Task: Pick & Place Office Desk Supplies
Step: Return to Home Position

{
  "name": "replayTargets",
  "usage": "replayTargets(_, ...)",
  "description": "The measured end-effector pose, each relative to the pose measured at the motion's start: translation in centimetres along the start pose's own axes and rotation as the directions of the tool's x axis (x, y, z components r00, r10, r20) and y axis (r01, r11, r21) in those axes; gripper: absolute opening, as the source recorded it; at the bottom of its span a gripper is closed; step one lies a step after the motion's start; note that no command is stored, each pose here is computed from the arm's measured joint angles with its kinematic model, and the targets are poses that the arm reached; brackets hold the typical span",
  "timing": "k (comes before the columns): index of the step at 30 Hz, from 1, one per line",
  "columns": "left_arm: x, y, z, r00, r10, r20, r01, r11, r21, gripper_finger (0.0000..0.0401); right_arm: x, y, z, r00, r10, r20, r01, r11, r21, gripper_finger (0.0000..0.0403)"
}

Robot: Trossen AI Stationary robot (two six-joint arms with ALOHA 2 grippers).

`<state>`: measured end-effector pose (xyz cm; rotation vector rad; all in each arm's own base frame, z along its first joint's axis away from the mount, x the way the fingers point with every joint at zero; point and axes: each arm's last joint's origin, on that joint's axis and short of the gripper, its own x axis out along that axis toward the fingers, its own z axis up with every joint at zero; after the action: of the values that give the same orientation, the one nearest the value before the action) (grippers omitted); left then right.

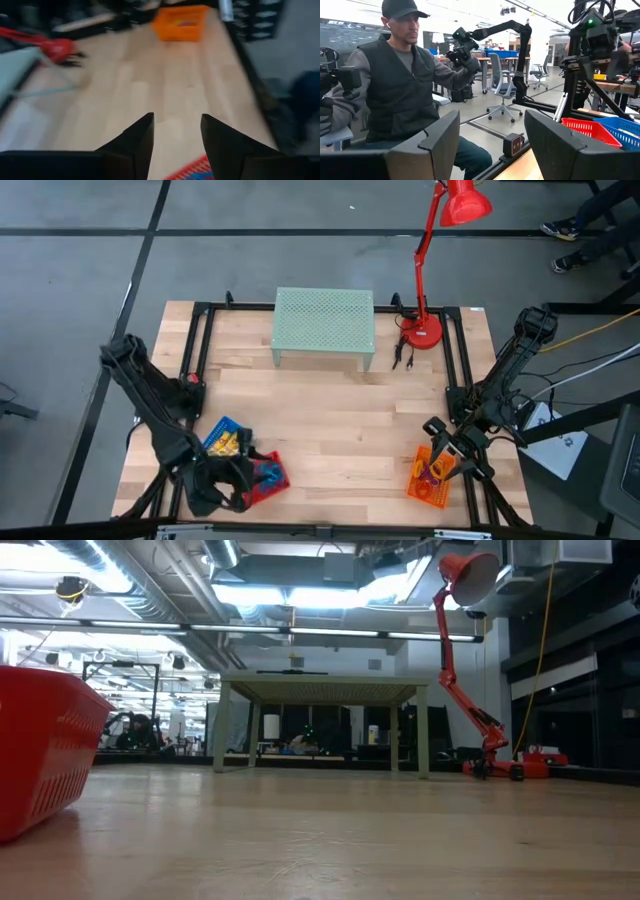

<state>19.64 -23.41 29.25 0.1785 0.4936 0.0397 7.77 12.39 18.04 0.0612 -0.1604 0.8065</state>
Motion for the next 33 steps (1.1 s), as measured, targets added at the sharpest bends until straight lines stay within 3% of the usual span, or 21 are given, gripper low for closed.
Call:
replayTargets(4,-0.1,0.1,1.1,0.986,-0.165,0.003,0.164,0.985,0.06,0.0162,0.0,0.0,0.0,1.0,0.0,0.0,0.0,1.0,0.0,0.0225)
replayTargets(8,-0.3,-0.3,2.1,0.974,-0.207,0.088,0.187,0.962,0.198,0.0158,0.0,0.0,0.0,1.0,0.0,-0.005,0.0,1.0,0.015,0.0225)
replayTargets(13,-0.8,-0.7,2.2,0.975,-0.178,0.131,0.149,0.967,0.209,0.0153,0.0,0.0,0.0,1.0,0.001,-0.002,-0.001,0.998,0.06,0.0225)
replayTargets(17,-0.3,-0.1,1.4,0.992,-0.112,0.065,0.084,0.938,0.336,0.0151,0.0,0.0,0.2,1.0,-0.001,0.021,-0.001,0.998,0.062,0.0225)
replayTargets(19,-0.3,0.0,1.1,0.991,-0.133,0.026,0.121,0.956,0.268,0.0151,0.0,0.0,0.3,1.0,-0.001,0.027,0.0,0.999,0.04,0.0225)
replayTargets(21,-0.3,-0.2,1.1,0.982,-0.186,0.015,0.183,0.976,0.12,0.015,0.0,0.0,0.3,1.0,-0.001,0.031,0.001,1.0,0.021,0.0225)
replayTargets(23,0.0,-0.2,1.4,0.963,-0.27,-0.004,0.27,0.962,0.031,0.015,0.0,0.0,0.3,0.999,-0.001,0.032,0.001,1.0,0.021,0.0225)
replayTargets(25,0.3,-0.1,1.9,0.897,-0.441,-0.03,0.442,0.895,0.06,0.015,0.0,0.0,0.4,0.999,0.008,0.038,-0.01,0.999,0.036,0.0225)
replayTargets(27,-0.2,-0.2,3.4,0.754,-0.655,0.05,0.647,0.753,0.118,0.015,0.0,0.2,0.4,0.997,0.061,0.046,-0.063,0.997,0.034,0.0225)
replayTargets(29,-1.7,-0.1,5.3,0.507,-0.845,0.172,0.797,0.535,0.28,0.0149,0.0,0.4,0.5,0.991,0.123,0.05,-0.123,0.992,0.003,0.0225)
replayTargets(30,-2.7,0.1,5.9,0.37,-0.909,0.193,0.821,0.417,0.391,0.0149,0.0,0.4,0.5,0.989,0.139,0.05,-0.139,0.99,-0.007,0.0225)
replayTargets(31,-3.7,0.3,6.1,0.264,-0.948,0.18,0.813,0.319,0.487,0.0149,0.0,0.4,0.4,0.988,0.144,0.049,-0.143,0.99,-0.007,0.0225)
replayTargets(32,-4.4,0.4,5.9,0.219,-0.965,0.143,0.803,0.262,0.535,0.0149,0.0,0.4,0.4,0.989,0.141,0.045,-0.141,0.99,-0.006,0.0225)
replayTargets(33,-4.9,0.6,5.5,0.237,-0.965,0.11,0.804,0.258,0.536,0.015,0.0,0.4,0.3,0.99,0.133,0.037,-0.133,0.991,0.003,0.0225)
